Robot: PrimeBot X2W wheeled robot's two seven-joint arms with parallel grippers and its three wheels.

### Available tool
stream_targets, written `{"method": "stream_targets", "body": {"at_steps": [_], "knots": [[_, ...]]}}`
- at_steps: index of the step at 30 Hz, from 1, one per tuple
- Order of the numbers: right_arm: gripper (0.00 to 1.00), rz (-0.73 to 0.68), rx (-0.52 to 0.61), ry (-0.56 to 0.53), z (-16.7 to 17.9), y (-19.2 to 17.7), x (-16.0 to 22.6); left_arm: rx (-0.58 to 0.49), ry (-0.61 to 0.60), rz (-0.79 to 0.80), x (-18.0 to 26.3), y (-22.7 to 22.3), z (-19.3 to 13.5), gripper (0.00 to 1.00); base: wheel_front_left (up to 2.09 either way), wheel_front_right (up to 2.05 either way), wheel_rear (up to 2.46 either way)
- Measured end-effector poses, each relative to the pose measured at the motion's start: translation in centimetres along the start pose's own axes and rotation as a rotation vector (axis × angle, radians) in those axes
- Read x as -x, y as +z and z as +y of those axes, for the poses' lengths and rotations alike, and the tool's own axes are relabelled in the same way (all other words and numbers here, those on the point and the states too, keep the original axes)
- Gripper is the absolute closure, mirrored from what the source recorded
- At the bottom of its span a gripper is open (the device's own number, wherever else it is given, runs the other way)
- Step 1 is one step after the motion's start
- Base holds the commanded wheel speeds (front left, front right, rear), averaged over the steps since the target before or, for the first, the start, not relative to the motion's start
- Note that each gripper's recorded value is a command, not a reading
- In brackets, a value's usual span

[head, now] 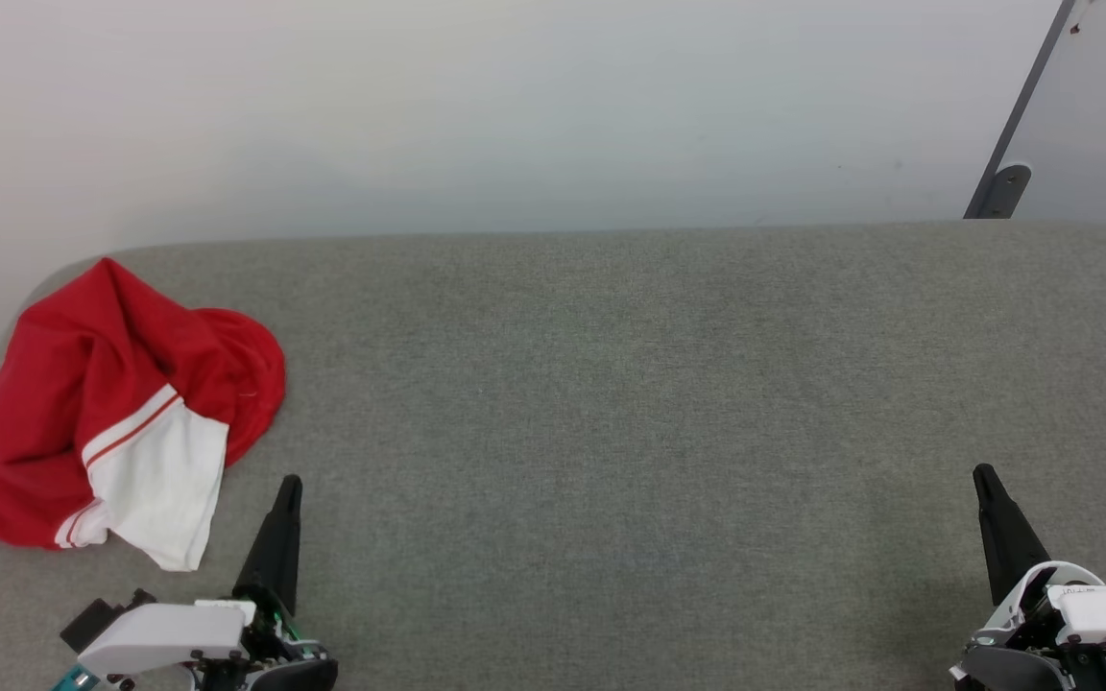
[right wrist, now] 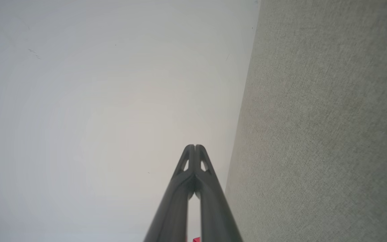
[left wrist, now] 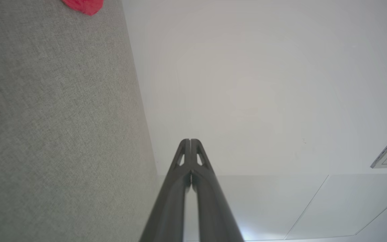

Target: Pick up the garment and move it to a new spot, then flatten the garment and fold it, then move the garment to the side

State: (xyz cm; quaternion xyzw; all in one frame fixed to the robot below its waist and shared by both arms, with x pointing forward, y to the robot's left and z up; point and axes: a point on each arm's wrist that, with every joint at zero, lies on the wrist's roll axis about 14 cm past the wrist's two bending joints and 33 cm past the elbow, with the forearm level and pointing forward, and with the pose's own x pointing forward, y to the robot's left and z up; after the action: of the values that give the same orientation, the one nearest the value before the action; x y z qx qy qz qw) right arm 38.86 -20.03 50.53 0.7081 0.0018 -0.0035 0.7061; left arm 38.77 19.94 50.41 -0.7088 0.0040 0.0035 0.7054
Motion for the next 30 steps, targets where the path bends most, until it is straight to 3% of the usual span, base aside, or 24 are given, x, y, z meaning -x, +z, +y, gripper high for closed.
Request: {"method": "stream_targets", "body": {"at_steps": [30], "knots": [[1.00, 0.000, 0.000, 0.000, 0.00, 0.00, 0.00, 0.000, 0.000, 0.000, 0.00, 0.00, 0.00, 1.00, 0.00, 0.00, 0.00]]}}
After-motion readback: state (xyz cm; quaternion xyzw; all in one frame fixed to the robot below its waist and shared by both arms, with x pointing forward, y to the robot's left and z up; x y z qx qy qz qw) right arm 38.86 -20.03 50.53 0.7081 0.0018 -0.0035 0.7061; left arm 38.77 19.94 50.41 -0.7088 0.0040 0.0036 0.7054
